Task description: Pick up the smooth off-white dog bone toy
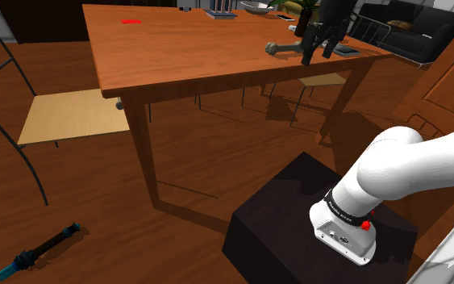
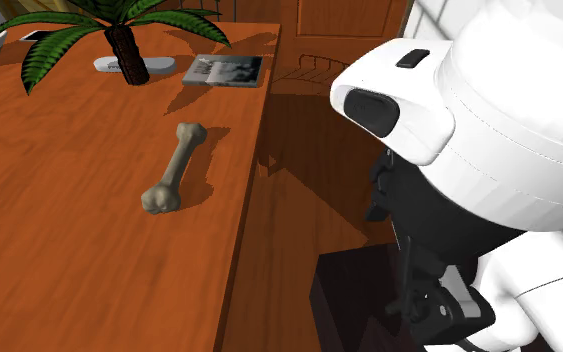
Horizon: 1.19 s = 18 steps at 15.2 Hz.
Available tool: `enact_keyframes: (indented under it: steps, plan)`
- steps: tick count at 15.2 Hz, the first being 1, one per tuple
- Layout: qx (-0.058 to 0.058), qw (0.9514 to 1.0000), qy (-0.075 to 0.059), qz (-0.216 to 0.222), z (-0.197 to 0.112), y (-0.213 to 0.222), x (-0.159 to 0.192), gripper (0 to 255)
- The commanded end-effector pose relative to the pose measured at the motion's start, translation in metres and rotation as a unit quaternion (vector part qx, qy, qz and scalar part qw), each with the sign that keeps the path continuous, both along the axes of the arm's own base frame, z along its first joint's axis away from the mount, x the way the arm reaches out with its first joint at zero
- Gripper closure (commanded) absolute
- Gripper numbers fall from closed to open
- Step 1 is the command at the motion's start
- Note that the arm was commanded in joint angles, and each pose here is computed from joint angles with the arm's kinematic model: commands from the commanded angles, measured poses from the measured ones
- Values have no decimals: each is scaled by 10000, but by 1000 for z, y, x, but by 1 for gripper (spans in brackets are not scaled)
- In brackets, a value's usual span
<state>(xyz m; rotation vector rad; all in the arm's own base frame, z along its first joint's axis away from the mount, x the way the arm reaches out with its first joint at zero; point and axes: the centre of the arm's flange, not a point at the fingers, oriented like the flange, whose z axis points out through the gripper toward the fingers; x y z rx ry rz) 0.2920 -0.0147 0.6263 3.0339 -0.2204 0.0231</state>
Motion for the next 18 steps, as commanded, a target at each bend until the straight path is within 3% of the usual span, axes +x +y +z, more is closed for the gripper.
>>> enact_keyframes:
  steps: [1,5,9,13,15,18]
  plan:
    - [0,10000,0,0,0,0,0,0]
    - [48,9951,15,990,-3,-54,3,0]
    - [96,9804,30,1970,-7,-107,16,0]
    - [143,9560,45,2931,-11,-156,40,0]
    - [166,9402,52,3401,-13,-178,55,0]
    - [200,9123,62,4090,-17,-209,82,0]
